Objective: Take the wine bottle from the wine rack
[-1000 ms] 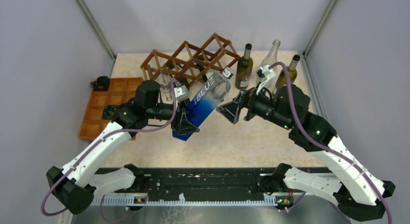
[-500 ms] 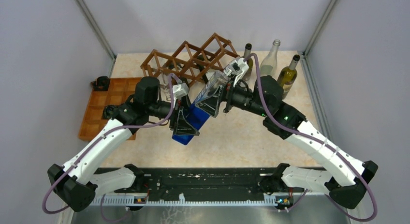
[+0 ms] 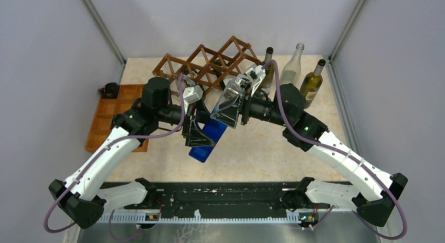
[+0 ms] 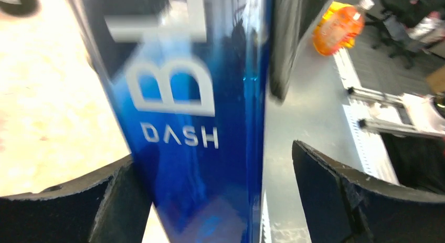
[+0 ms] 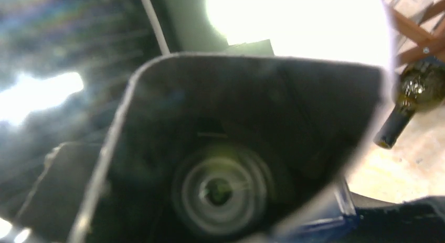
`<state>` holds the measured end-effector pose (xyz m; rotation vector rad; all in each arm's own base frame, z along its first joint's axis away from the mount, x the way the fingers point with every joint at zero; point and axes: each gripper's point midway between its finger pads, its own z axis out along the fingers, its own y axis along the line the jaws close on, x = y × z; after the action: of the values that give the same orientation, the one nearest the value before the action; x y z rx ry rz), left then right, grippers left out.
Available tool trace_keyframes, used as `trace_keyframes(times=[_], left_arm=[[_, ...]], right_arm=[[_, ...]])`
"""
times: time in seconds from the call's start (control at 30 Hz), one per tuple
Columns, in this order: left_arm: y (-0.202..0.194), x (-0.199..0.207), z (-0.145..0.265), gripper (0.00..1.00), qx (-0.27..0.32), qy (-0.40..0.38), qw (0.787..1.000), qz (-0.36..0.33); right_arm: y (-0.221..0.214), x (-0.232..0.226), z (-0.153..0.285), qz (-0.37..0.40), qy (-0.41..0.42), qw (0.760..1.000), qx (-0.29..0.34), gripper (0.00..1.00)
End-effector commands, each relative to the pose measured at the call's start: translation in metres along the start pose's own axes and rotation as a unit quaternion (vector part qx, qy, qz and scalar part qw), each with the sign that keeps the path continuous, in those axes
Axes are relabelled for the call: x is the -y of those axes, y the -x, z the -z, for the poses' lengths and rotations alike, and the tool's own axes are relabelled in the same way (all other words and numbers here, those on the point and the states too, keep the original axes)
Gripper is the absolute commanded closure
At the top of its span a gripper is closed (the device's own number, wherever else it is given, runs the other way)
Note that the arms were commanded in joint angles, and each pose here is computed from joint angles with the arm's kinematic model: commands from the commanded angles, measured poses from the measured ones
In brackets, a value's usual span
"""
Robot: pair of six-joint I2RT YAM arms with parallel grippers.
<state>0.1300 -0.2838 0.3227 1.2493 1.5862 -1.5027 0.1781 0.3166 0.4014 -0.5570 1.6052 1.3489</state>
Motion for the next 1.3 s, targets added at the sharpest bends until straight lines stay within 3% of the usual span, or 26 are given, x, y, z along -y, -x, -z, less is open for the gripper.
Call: trace_keyframes(times=[0.0, 0.13, 0.23, 0.4, 0.53, 0.6, 0.87, 1.27], left_arm=[[0.020, -0.018, 0.009, 0.01, -0.009, 0.067, 0.993, -0.098], [0.007, -0.055, 0.022, 0.01, -0.067, 0.161, 0.980, -0.098], [-0.007, -0.089, 0.041, 0.01, -0.124, 0.247, 0.956, -0.100], [-0.022, -0.131, 0.082, 0.01, -0.193, 0.359, 0.910, -0.075], [-0.022, -0.146, 0.108, 0.01, -0.187, 0.405, 0.894, -0.047], [-0.018, -0.154, 0.124, 0.01, -0.175, 0.428, 0.886, -0.037], [-0.012, -0.165, 0.153, 0.01, -0.149, 0.468, 0.871, -0.015], [-0.022, -0.161, 0.154, 0.01, -0.138, 0.462, 0.876, -0.001]], right_arm=[[0.023, -0.002, 0.013, 0.023, -0.027, 0.999, 0.021, 1.00], [0.035, 0.035, 0.033, 0.063, -0.129, 0.989, 0.025, 1.00], [0.044, 0.069, 0.053, 0.105, -0.234, 0.966, 0.025, 1.00], [0.066, 0.134, 0.097, 0.169, -0.432, 0.885, 0.036, 1.00], [0.077, 0.172, 0.120, 0.205, -0.532, 0.820, 0.045, 1.00], [0.083, 0.192, 0.127, 0.207, -0.558, 0.802, 0.056, 1.00], [0.102, 0.276, 0.150, 0.163, -0.619, 0.761, 0.105, 1.00], [0.115, 0.344, 0.144, 0.144, -0.641, 0.742, 0.134, 1.00]])
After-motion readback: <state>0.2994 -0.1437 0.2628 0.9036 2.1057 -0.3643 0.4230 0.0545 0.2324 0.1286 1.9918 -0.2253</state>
